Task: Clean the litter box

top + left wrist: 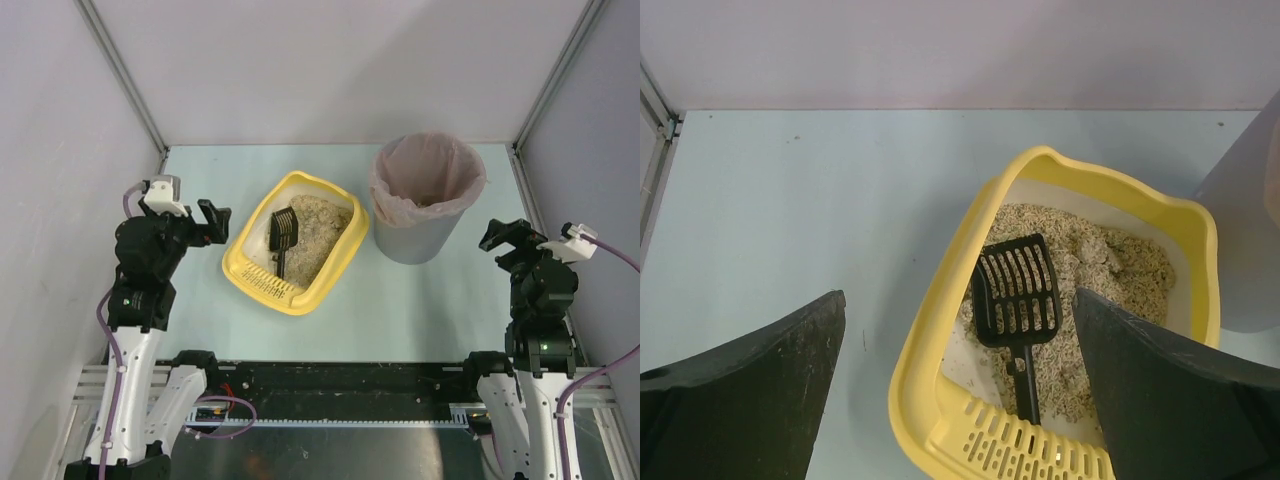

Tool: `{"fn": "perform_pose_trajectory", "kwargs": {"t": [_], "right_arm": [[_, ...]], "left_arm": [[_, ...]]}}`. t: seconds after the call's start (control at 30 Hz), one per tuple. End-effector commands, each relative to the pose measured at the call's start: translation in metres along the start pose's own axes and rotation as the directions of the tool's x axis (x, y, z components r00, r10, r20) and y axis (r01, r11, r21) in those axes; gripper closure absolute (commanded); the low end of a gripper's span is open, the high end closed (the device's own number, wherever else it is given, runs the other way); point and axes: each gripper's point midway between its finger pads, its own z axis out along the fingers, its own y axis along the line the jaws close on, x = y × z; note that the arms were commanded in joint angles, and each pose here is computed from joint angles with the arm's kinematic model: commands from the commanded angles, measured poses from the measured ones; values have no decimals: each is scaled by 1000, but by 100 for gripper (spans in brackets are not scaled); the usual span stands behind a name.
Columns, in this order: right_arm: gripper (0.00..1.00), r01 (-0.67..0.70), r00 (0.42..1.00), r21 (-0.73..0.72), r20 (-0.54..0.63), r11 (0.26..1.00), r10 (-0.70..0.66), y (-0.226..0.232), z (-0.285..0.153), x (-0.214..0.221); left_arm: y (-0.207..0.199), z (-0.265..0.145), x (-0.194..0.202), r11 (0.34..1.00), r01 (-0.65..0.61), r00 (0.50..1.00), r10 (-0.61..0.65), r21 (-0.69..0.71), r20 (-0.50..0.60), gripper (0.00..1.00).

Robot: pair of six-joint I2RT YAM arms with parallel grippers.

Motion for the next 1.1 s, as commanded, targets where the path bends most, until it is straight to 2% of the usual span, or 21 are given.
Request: {"fn": "perform_pose_trajectory", "kwargs": {"t": [0.0,0.23,0.4,0.53,0.63,0.8,0.83,0.87,0.97,1.07], "right_arm": [[0,-40,999,35,34,999,39,-3,5,-7],[0,-36,998,59,44,998,33,-8,4,-9],[0,-21,998,45,54,999,18,-7,1,-11],[0,9,999,-19,32,1000,-8,4,1,-8],[0,30,999,-40,18,999,-30,7,1,-5],[0,41,999,-48,9,998,-41,8,1,-3],[0,42,999,-52,3,998,-42,9,2,-2],[0,42,999,-59,-4,997,-43,10,2,-1],[1,46,999,-58,-21,997,-47,10,5,3],[1,48,998,-59,-28,997,-50,10,5,5]], "left_arm": [[-6,0,-10,999,-18,999,16,31,39,0],[-14,0,-14,998,-23,998,20,62,56,0],[-27,6,-5,991,-18,1000,15,129,25,0],[-51,16,7,979,-61,998,66,193,-18,7],[-86,26,36,961,-101,984,134,259,-114,8],[-109,46,71,957,-80,950,158,280,-268,11],[-112,53,89,957,-77,928,171,279,-332,12],[-120,55,90,953,-84,922,185,291,-341,13],[-126,66,116,953,-82,877,209,293,-433,13],[-106,75,132,970,-137,849,219,201,-480,11]]}}
